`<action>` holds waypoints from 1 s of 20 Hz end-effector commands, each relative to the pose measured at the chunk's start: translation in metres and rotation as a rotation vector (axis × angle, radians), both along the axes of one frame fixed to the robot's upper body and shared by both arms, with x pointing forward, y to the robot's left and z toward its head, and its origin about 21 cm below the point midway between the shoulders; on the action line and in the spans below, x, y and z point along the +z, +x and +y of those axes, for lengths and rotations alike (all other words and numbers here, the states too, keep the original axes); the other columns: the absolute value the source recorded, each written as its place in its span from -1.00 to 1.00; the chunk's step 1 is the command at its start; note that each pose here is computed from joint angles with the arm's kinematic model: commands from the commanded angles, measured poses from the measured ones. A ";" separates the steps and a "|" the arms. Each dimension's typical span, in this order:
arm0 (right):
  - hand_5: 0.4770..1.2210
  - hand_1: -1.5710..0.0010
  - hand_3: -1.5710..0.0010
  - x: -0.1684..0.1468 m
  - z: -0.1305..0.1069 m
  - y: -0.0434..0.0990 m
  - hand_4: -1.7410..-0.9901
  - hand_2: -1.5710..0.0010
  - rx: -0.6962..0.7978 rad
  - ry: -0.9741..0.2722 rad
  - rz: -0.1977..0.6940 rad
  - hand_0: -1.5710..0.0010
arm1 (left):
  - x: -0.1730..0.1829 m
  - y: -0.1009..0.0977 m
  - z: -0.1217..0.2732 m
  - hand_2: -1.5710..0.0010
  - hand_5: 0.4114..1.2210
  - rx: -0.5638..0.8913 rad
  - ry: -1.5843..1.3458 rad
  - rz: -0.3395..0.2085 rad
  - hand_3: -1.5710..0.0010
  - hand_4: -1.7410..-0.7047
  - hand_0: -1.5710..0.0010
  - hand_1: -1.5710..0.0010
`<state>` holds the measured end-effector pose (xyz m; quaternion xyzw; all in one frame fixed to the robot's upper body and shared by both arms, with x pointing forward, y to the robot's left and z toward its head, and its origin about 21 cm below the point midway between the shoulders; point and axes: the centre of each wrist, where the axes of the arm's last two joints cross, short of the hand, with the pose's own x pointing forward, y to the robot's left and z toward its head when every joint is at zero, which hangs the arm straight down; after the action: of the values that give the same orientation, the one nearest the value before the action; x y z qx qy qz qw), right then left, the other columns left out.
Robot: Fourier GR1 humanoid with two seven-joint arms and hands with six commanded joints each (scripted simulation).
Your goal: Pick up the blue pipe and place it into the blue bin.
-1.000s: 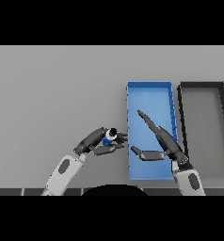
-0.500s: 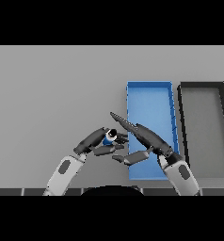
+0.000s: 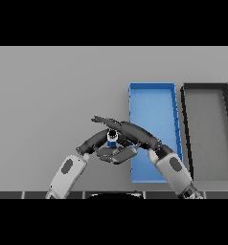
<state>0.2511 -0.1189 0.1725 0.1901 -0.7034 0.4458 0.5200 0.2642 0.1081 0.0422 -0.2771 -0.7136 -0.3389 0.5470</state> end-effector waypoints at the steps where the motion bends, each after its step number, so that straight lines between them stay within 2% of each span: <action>1: -0.89 0.69 0.82 0.001 0.005 0.004 0.29 0.68 0.010 -0.007 0.007 0.79 | 0.000 -0.001 0.002 -1.00 1.00 0.012 0.016 0.008 -1.00 -0.56 -1.00 -1.00; 2: -0.88 0.44 0.61 -0.002 0.006 0.004 0.17 0.45 0.018 -0.007 0.008 0.49 | 0.000 0.001 0.002 -0.96 1.00 0.025 0.031 0.027 -0.66 -0.65 -1.00 -1.00; 3: -0.88 0.17 0.36 -0.003 0.012 0.007 -0.05 0.16 0.015 -0.013 0.003 0.20 | 0.000 0.000 0.000 -0.95 1.00 0.029 0.033 0.046 -0.45 -0.72 -1.00 -1.00; 4: -0.86 -0.07 0.16 -0.004 0.012 0.011 -0.21 -0.07 0.014 -0.021 -0.004 -0.04 | -0.001 -0.001 0.000 -0.96 1.00 0.033 0.044 0.050 -0.48 -0.78 -1.00 -1.00; 6: -0.67 -0.40 -0.14 -0.005 0.011 0.011 -0.46 -0.40 0.041 0.017 0.004 -0.39 | -0.001 0.000 0.001 -0.97 1.00 0.020 0.025 0.028 -0.56 -0.86 -1.00 -1.00; 7: -0.48 -0.52 -0.31 -0.005 0.016 0.011 -0.39 -0.52 0.049 0.057 0.016 -0.51 | 0.002 0.002 0.001 -0.98 1.00 0.020 0.021 0.020 -0.62 -0.89 -1.00 -1.00; 8: -0.18 -0.62 -0.45 -0.005 0.019 0.010 -0.34 -0.62 0.053 0.077 0.021 -0.61 | 0.003 0.003 -0.003 -0.98 1.00 0.014 0.018 0.017 -0.66 -0.91 -1.00 -1.00; 10: 0.24 -0.75 -0.65 -0.011 0.020 0.009 -0.29 -0.76 0.059 0.105 -0.007 -0.75 | 0.002 0.002 -0.004 -0.99 1.00 0.019 0.021 0.017 -0.68 -0.94 -1.00 -1.00; 12: 0.52 -0.84 -0.77 -0.010 0.018 0.005 -0.30 -0.84 0.074 0.092 -0.040 -0.84 | 0.001 -0.001 -0.003 -0.96 1.00 0.008 0.010 0.010 -0.80 -0.96 -1.00 -1.00; 13: 0.61 -0.87 -0.82 -0.011 0.017 0.005 -0.31 -0.88 0.077 0.100 -0.052 -0.87 | 0.003 0.000 -0.006 -0.97 1.00 0.013 0.013 0.009 -0.78 -0.97 -1.00 -1.00; 14: 0.69 -0.90 -0.86 -0.012 0.017 0.004 -0.32 -0.90 0.074 0.103 -0.051 -0.90 | 0.004 0.001 -0.006 -0.97 1.00 0.014 0.024 0.010 -0.80 -0.98 -1.00 -1.00; 16: 0.80 -0.94 -0.91 -0.013 0.024 0.002 -0.33 -0.94 0.077 0.137 0.010 -0.93 | 0.002 0.002 -0.005 -0.98 1.00 0.015 0.009 -0.006 -0.83 -0.98 -1.00 -1.00; 19: 0.90 -0.97 -0.95 -0.011 0.026 0.001 -0.34 -0.97 0.062 0.160 0.039 -0.97 | 0.006 0.003 -0.003 -0.99 1.00 0.035 0.004 -0.006 -0.83 -0.98 -1.00 -1.00; 20: 0.92 -0.97 -0.96 -0.014 0.023 -0.001 -0.35 -0.97 0.059 0.170 0.043 -0.97 | 0.004 0.001 -0.001 -0.99 1.00 0.032 0.006 -0.012 -0.61 -0.99 -1.00 -1.00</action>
<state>0.2502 -0.0962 0.1578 0.2637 -0.7214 0.3960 0.5032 0.2650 0.1074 0.0458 -0.2639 -0.7211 -0.3344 0.5465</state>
